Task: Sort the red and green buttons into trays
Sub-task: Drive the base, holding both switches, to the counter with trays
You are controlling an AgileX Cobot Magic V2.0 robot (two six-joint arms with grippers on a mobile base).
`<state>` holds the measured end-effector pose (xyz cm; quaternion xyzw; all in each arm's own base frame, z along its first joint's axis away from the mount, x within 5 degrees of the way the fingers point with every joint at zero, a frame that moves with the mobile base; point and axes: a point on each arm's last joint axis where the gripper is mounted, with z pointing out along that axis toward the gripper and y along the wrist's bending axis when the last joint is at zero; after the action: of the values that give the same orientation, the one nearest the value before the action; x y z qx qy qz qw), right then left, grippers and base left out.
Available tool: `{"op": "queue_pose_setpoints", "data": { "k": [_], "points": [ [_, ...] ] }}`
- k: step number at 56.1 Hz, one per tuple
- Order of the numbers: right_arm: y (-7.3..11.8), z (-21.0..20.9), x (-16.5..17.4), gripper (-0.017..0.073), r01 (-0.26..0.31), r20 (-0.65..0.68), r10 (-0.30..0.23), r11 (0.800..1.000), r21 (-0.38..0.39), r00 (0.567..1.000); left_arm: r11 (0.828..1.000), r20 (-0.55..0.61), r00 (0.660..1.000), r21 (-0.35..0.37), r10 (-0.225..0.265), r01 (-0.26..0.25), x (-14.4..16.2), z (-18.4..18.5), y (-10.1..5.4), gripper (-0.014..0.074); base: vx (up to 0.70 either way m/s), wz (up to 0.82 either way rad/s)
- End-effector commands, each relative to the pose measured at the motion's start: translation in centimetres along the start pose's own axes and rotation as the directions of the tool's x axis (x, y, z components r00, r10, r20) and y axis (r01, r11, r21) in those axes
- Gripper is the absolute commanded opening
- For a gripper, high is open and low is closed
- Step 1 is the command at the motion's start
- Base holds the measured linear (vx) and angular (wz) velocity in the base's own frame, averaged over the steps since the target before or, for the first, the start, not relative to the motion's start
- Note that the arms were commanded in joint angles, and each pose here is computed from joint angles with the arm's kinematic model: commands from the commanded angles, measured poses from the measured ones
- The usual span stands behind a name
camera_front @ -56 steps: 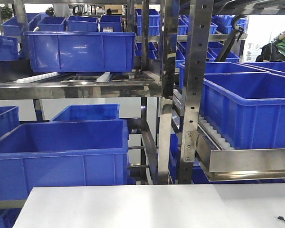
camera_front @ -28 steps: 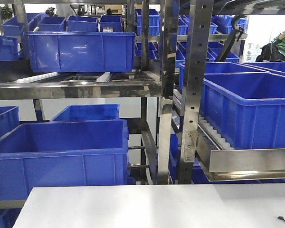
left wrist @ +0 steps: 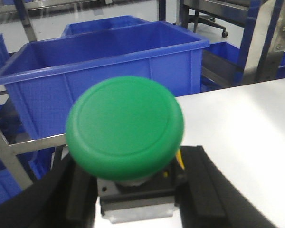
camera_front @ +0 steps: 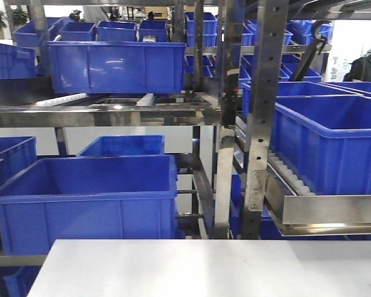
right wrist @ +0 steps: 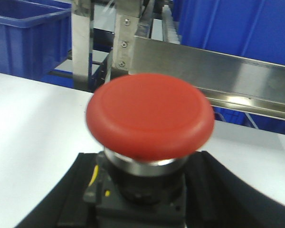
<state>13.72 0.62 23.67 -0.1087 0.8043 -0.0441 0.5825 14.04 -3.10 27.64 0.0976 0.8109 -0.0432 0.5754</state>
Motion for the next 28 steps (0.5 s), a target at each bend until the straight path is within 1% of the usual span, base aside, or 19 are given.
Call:
{"op": "queue_pose_setpoints", "data": {
  "k": [1,16,28],
  "points": [
    [-0.06,-0.19,-1.75,0.0011,-0.001,0.096,0.003,1.0,-0.016,0.995,1.0,0.123,0.992,0.026,-0.018,0.015,-2.03,-0.35,-0.16,-0.0001,-0.05,0.19],
    [-0.06,-0.19,-1.75,0.0011,-0.001,0.096,0.003,1.0,-0.016,0.995,1.0,0.123,0.992,0.026,-0.018,0.015,-2.03,-0.35,-0.16,-0.0001,-0.06,0.25],
    [-0.06,-0.19,-1.75,0.0011,-0.001,0.096,0.003,1.0,-0.016,0.995,1.0,0.123,0.992,0.026,-0.018,0.015,-2.03,-0.35,-0.16,-0.0001,-0.08,0.35]
  ]
}}
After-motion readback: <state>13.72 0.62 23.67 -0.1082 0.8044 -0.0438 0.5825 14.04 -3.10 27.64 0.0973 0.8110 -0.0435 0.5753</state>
